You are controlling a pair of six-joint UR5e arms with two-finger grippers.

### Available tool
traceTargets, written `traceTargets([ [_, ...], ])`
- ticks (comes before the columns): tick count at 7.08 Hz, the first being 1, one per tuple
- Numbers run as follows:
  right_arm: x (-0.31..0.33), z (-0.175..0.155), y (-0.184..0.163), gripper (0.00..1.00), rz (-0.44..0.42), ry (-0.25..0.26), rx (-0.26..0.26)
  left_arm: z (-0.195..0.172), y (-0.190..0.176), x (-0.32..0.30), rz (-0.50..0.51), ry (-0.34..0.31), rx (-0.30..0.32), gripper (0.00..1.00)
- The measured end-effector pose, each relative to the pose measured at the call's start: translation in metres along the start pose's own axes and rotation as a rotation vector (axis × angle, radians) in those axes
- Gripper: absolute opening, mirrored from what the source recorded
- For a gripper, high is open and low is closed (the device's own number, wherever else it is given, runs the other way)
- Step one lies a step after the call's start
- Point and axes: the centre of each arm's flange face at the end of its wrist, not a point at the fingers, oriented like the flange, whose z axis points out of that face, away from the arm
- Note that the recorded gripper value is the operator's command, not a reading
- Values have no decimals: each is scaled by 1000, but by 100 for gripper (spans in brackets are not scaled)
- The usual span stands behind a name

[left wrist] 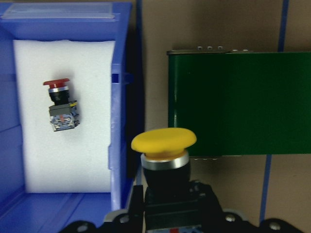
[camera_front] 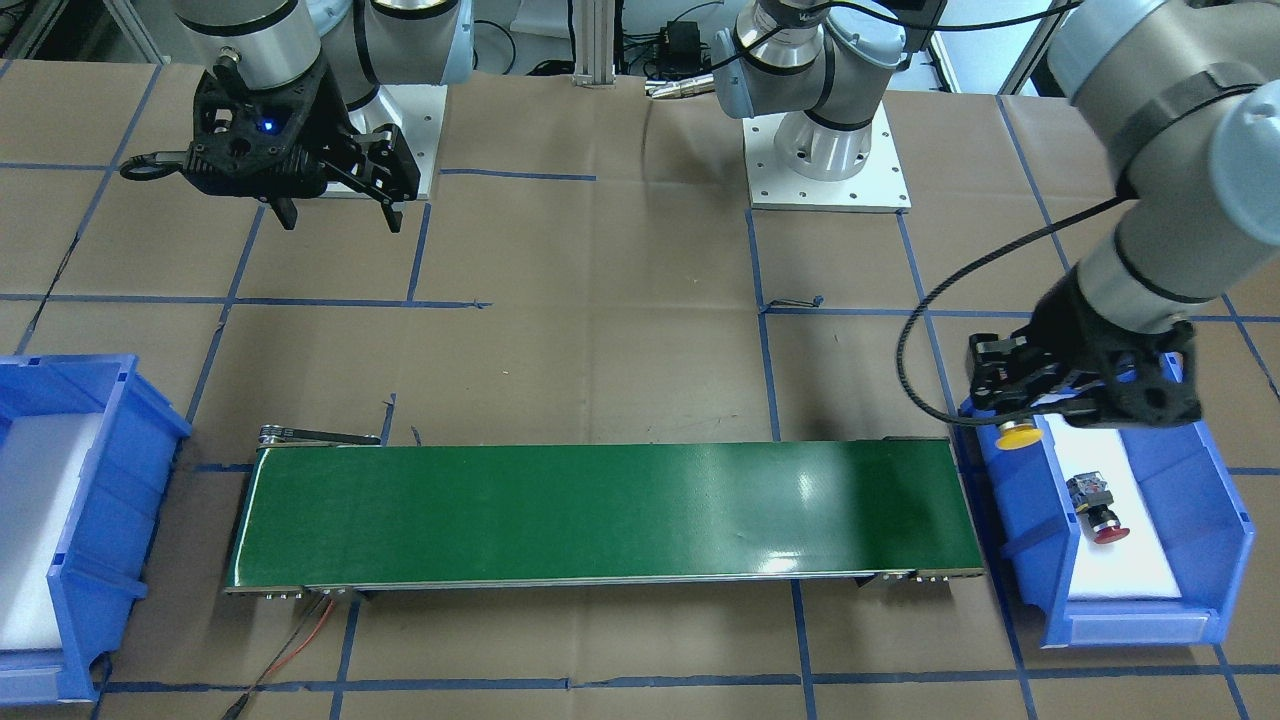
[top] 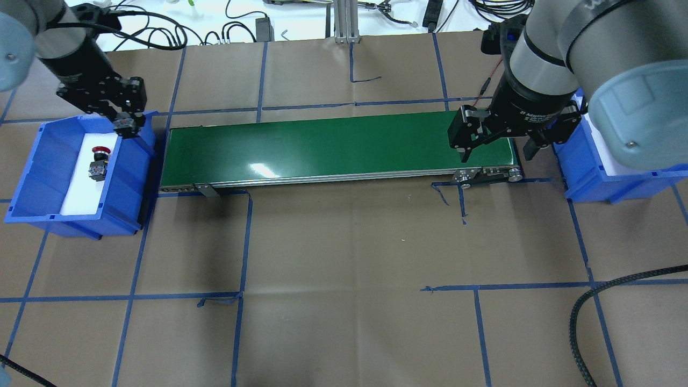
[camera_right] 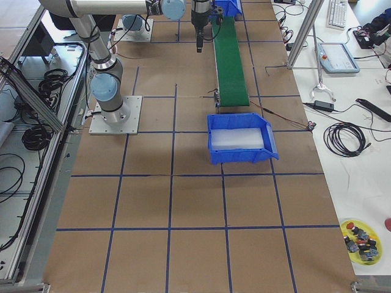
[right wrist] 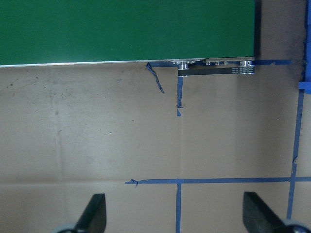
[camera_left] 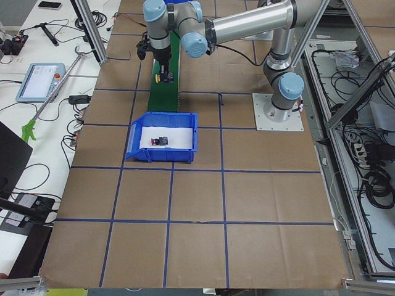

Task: Transport two buttons from left to right
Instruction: 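Carry the yellow button to the conveyor and release it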

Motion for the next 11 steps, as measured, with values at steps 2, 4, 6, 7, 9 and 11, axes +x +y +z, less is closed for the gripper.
traceTargets([
  [2,0,1,0,100,0,0,-1,48,-11,43,22,-3,-14,11],
  [4,0,1,0,100,0,1,-1,99,-25,49,43,-10,34,11],
  [6,0,2,0,100,0,1,-3,128,-32,49,50,-10,42,15],
  [7,0,2,0,100,0,2,-3,136,-34,50,52,-6,36,15],
  [9,0,2,0,100,0,2,-3,149,-37,51,54,1,19,78],
  [11,0,2,0,100,-1,2,-3,147,-39,53,48,11,27,100],
])
